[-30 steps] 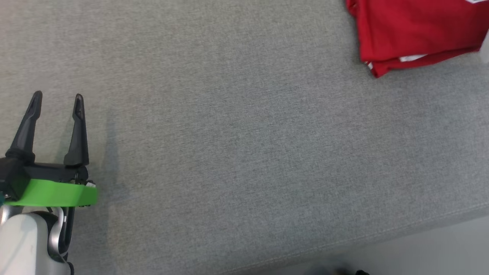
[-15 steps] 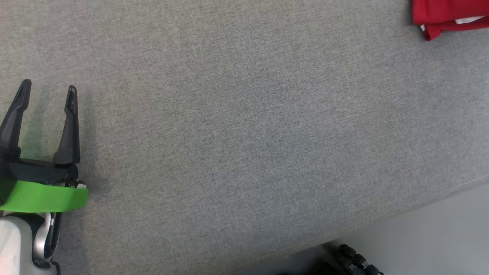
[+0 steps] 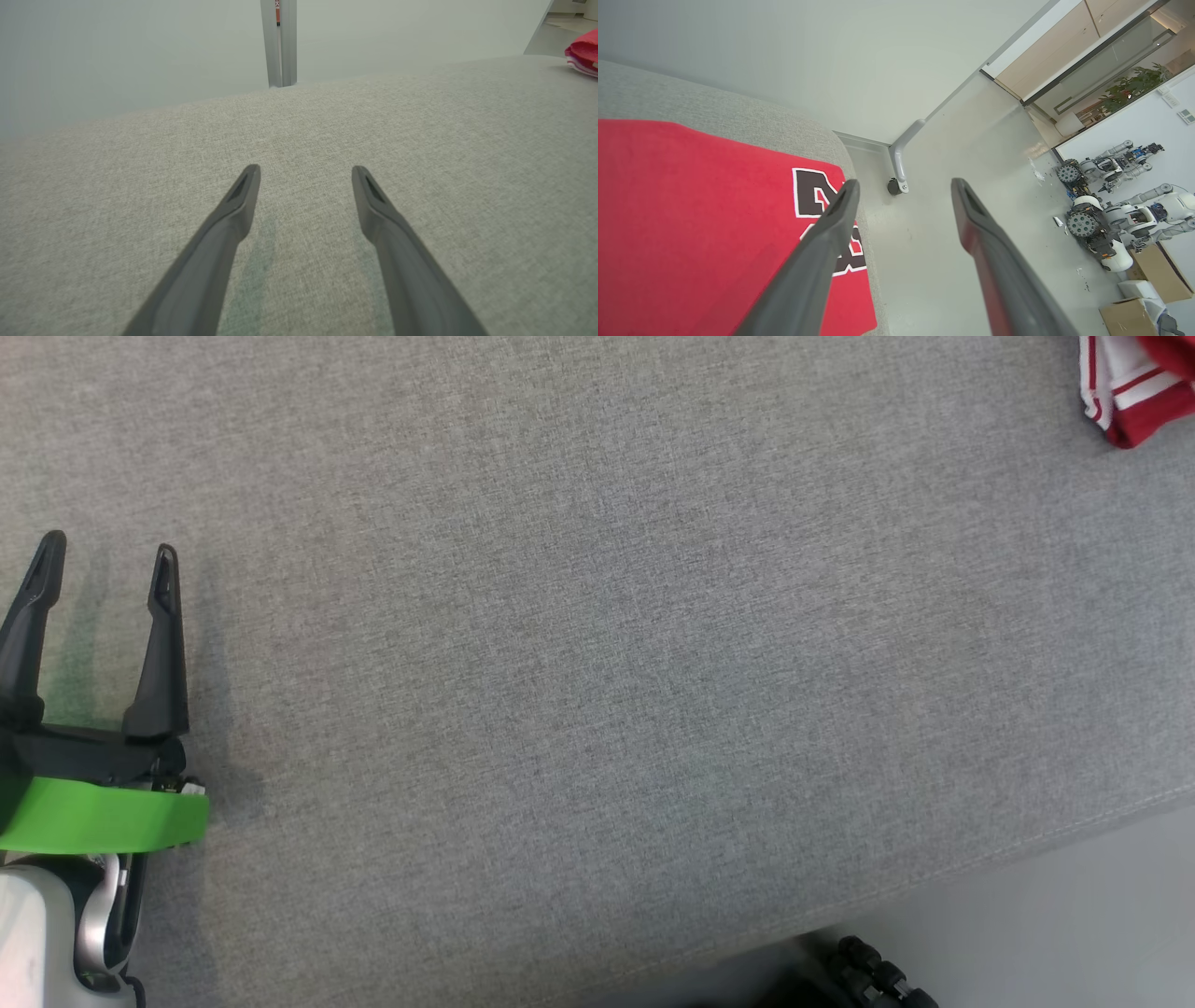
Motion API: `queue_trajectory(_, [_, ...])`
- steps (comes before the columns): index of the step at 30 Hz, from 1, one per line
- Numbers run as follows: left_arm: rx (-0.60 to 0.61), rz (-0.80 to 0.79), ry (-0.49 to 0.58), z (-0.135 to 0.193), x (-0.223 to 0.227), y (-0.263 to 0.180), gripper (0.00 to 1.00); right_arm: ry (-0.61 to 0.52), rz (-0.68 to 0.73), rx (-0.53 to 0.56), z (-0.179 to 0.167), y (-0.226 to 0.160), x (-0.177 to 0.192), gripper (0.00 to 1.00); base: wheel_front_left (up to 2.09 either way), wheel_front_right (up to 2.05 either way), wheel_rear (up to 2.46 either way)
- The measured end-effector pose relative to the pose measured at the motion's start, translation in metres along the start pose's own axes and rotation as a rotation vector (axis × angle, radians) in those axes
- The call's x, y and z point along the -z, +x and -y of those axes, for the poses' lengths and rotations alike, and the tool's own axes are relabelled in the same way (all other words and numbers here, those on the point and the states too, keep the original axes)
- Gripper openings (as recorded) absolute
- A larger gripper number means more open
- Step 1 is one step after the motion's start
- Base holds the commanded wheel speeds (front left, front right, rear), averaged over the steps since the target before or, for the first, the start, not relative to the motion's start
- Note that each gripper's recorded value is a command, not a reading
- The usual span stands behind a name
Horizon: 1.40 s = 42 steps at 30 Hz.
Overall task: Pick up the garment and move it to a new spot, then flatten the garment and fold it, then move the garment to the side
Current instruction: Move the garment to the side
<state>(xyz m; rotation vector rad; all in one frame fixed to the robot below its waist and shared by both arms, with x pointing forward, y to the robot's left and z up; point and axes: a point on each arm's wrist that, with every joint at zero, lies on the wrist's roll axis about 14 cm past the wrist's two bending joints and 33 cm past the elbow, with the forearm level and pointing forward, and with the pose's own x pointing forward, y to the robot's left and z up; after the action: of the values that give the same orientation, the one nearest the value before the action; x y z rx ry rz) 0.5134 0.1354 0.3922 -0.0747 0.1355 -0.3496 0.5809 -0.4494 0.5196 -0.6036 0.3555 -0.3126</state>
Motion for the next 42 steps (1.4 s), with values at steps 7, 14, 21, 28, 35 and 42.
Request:
queue_trajectory(7, [-0.023, 0.021, -0.013, 0.002, -0.011, -0.009, 1.0, 0.085, 0.202, -0.025, -0.016, -0.013, -0.048, 1.0, 0.0, 0.0, 0.0])
queue_trajectory(14, [-0.081, 0.038, -0.017, -0.001, -0.026, -0.031, 1.0, 0.181, 0.392, -0.109, -0.05, -0.047, -0.088, 1.0, 0.0, 0.0, 0.0])
queue_trajectory(21, [-0.148, 0.06, -0.01, -0.008, -0.043, -0.063, 1.0, 0.296, 0.518, -0.23, -0.094, -0.096, -0.117, 1.0, 0.0, 0.0, 0.0])
queue_trajectory(28, [-0.209, 0.095, -0.009, -0.012, -0.061, -0.092, 1.0, 0.399, 0.583, -0.314, -0.121, -0.146, -0.126, 1.0, 0.0, 0.0, 0.0])
queue_trajectory(35, [-0.259, 0.134, -0.01, -0.016, -0.075, -0.116, 1.0, 0.52, 0.626, -0.38, -0.146, -0.192, -0.129, 1.0, 0.0, 0.0, 0.0])
queue_trajectory(42, [-0.278, 0.146, -0.019, -0.013, -0.079, -0.131, 1.0, 0.613, 0.59, -0.43, -0.172, -0.223, -0.114, 1.0, 0.0, 0.0, 0.0])
